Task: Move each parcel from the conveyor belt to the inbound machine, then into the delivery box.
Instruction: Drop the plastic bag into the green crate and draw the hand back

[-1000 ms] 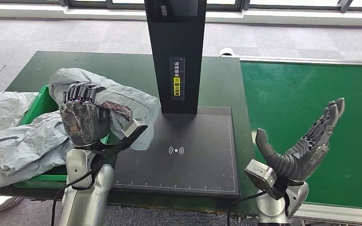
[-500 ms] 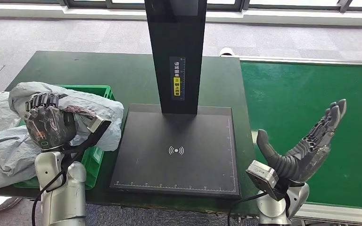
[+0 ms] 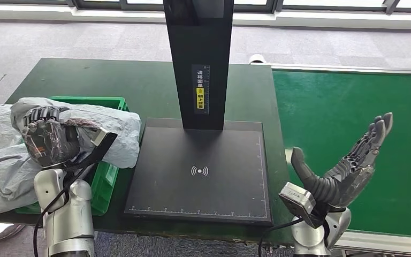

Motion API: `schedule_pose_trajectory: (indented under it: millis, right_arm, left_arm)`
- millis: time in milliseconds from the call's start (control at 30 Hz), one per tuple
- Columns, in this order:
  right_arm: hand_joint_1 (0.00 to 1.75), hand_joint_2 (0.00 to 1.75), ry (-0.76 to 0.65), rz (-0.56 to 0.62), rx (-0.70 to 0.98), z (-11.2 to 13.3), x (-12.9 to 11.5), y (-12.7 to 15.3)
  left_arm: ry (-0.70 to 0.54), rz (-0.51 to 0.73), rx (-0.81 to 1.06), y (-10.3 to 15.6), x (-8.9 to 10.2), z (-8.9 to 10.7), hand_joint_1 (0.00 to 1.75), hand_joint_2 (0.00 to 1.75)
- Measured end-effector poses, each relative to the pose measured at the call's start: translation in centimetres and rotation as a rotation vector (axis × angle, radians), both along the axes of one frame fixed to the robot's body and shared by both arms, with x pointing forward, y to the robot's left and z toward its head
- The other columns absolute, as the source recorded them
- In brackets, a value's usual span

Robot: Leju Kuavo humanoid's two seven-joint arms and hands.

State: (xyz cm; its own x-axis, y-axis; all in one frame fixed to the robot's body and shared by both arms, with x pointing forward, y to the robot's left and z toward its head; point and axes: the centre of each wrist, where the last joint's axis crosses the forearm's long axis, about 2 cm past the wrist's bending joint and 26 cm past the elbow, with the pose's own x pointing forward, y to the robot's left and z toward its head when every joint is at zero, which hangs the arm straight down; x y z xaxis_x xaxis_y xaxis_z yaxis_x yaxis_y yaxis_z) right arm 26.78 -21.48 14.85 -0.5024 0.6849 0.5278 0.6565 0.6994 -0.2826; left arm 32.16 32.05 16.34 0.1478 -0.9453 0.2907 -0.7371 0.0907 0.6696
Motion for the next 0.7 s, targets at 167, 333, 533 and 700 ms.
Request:
schedule_pose_trajectory:
  millis: [167, 333, 533, 700]
  right_arm:
    - [0.00, 1.75, 0.000, 0.000, -0.001, 0.0, 0.0, 0.0]
    - [0.00, 1.75, 0.000, 0.000, -0.003, 0.0, 0.0, 0.0]
    - [0.00, 1.75, 0.000, 0.000, -0.003, 0.0, 0.0, 0.0]
    - [0.00, 1.75, 0.000, 0.000, -0.003, 0.0, 0.0, 0.0]
  left_arm:
    - [-0.002, 0.039, -0.013, 1.9, -0.1, -0.4, 1.75, 1.75]
    - [0.000, 0.072, -0.038, 2.8, -0.2, -0.8, 1.75, 1.75]
    - [0.008, 0.089, -0.054, 3.1, -0.3, -1.1, 1.75, 1.75]
    - [0.003, 0.086, -0.054, 3.2, -0.4, -1.1, 1.75, 1.75]
